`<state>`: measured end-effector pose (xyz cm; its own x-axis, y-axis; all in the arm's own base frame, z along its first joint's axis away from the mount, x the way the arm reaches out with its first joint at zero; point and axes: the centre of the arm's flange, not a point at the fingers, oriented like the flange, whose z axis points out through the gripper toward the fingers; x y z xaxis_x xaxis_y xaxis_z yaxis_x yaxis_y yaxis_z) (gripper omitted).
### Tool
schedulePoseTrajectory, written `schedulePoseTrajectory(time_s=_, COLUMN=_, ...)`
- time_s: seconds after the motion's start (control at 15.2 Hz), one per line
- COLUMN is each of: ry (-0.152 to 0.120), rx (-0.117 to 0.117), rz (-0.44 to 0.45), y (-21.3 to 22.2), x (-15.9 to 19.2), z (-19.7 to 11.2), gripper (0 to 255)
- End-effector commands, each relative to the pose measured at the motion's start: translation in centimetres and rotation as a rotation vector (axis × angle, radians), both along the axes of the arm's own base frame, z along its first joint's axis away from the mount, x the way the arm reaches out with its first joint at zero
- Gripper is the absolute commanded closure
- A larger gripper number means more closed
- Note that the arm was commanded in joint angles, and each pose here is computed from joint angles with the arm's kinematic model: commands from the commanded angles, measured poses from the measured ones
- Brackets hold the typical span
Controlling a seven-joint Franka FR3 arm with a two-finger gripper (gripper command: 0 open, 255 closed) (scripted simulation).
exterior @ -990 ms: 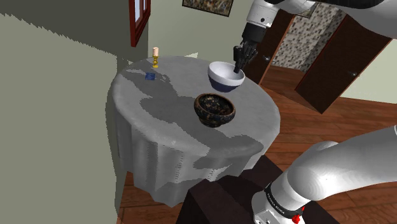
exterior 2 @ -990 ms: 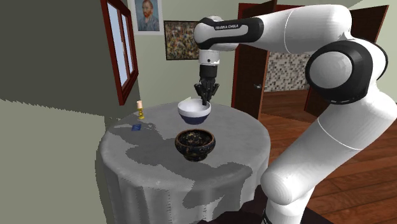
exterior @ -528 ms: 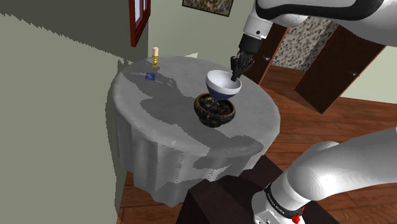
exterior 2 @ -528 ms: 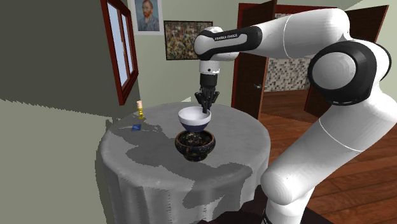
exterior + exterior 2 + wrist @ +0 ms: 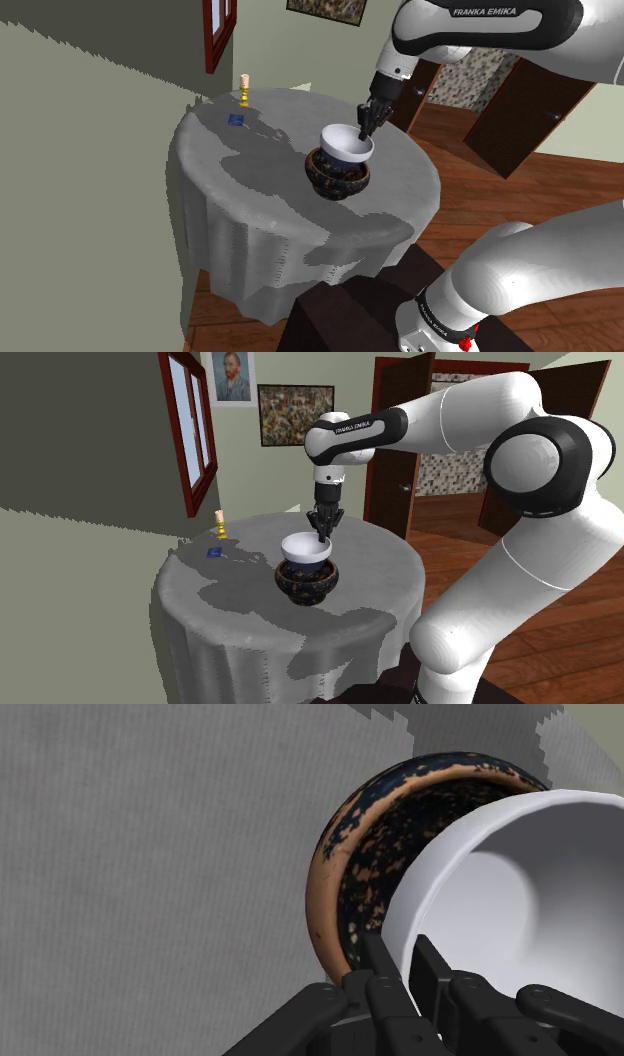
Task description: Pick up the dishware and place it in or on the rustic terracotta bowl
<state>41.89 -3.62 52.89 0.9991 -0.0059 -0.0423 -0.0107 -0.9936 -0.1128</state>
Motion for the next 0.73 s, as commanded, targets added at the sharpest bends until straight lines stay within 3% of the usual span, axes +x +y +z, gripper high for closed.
schedulePoseTrajectory(time_s=0.0, ry=-0.001, rx=0.000, rz=0.000, y=0.15, x=-0.01, z=-0.50, gripper=255)
schedulePoseTrajectory(time_s=0.4, ry=-0.001, rx=0.000, rz=0.000, y=0.15, x=-0.01, z=-0.50, gripper=255)
schedulePoseTrajectory(time_s=0.46, ry=-0.001, rx=0.000, rz=0.000, y=0.15, x=-0.01, z=-0.50, gripper=0)
schedulePoseTrajectory(time_s=0.66, ry=-0.001, rx=0.000, rz=0.000, y=0.15, x=0.00, z=-0.51, gripper=0)
